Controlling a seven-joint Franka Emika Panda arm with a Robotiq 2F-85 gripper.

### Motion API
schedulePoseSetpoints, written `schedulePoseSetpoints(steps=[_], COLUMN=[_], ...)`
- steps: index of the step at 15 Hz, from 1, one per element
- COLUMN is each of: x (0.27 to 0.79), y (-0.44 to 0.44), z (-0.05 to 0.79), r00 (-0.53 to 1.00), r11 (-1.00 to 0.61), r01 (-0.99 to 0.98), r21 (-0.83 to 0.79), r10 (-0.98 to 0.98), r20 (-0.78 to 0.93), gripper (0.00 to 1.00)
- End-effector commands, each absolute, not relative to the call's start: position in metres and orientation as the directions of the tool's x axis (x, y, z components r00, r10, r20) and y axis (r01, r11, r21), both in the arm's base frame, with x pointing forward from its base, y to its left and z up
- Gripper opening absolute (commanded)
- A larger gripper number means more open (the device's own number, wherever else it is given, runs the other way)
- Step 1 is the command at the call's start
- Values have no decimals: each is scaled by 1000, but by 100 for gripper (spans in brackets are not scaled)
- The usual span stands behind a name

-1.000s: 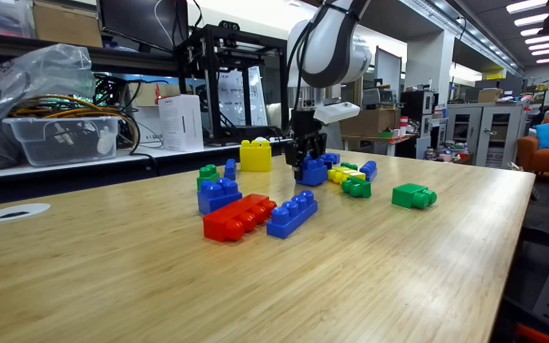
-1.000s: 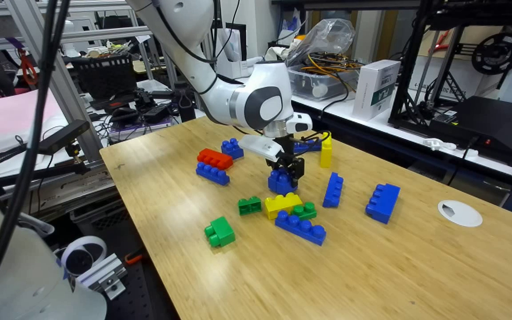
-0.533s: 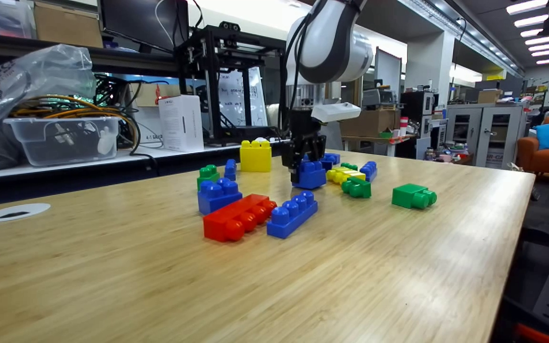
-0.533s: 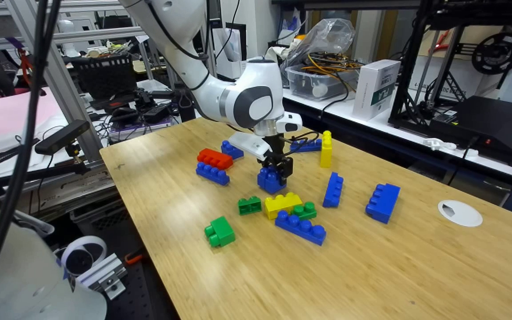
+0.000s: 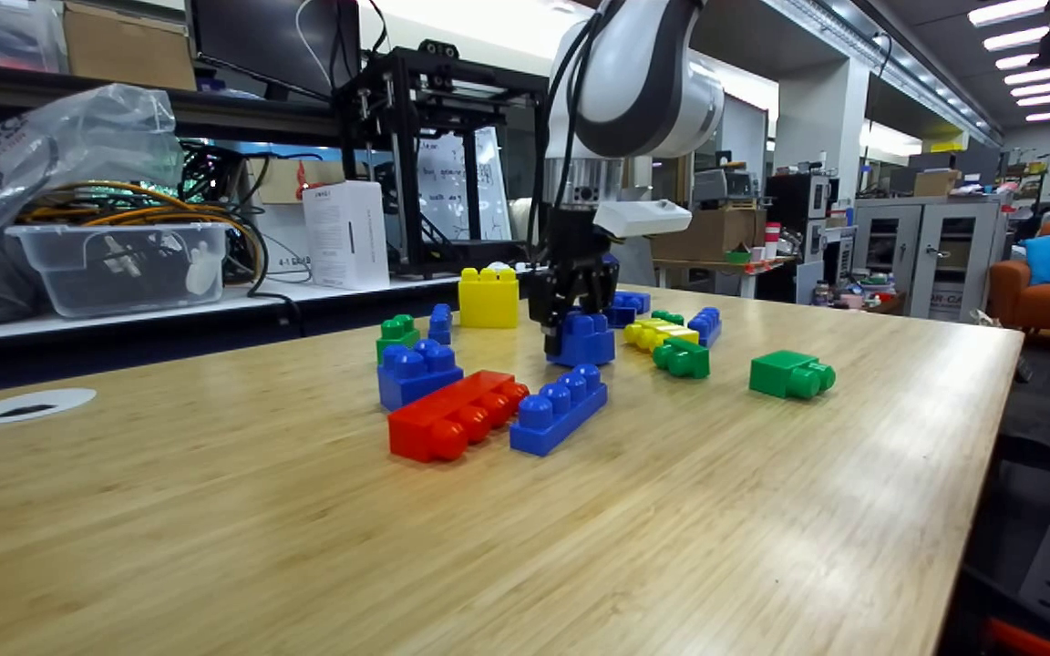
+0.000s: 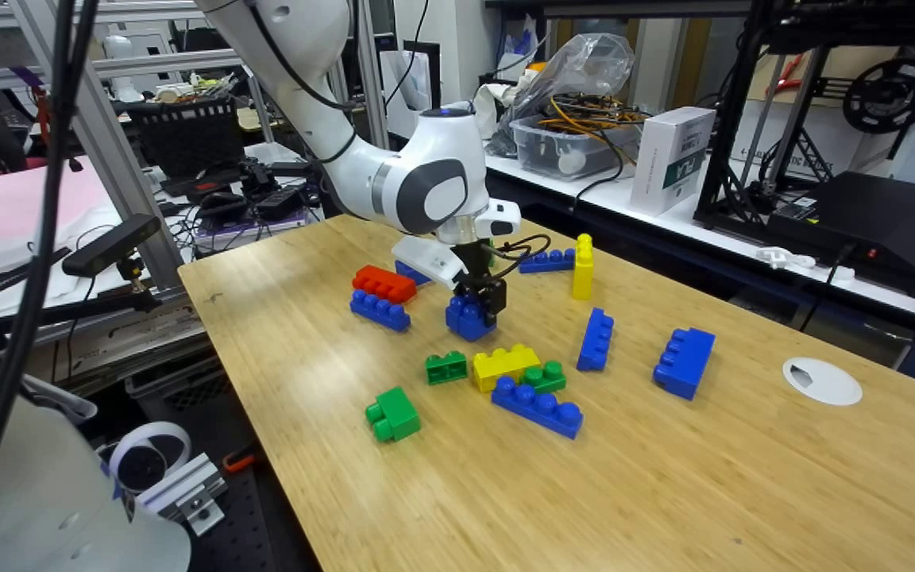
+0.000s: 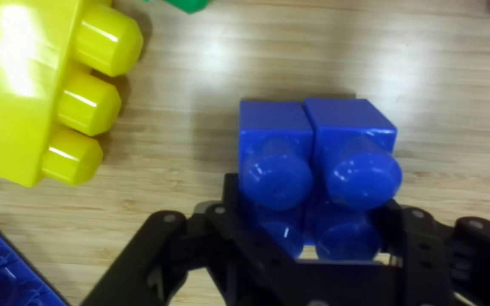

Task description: Move the square blue block to the left and put the green block on the top

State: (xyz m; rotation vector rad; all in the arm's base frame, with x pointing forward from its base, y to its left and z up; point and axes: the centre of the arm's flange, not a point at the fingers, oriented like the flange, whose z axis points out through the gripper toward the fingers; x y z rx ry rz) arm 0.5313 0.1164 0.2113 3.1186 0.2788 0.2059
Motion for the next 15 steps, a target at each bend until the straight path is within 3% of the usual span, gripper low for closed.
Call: schedulePoseSetpoints(steps=[1, 12, 13, 14, 15], x=[517, 507, 507, 506, 506], y=[119, 127, 128, 129, 129], z=[208, 207, 207, 207, 206], r00=[969, 956, 956, 955, 955], r11=[-982, -975, -974, -974, -973], r01=[189, 222, 225, 228, 229], r21=[2, 0, 2, 4, 5], r10=[187, 218, 221, 224, 226], r20=[161, 195, 194, 194, 193], gripper=[44, 44, 56, 92, 94])
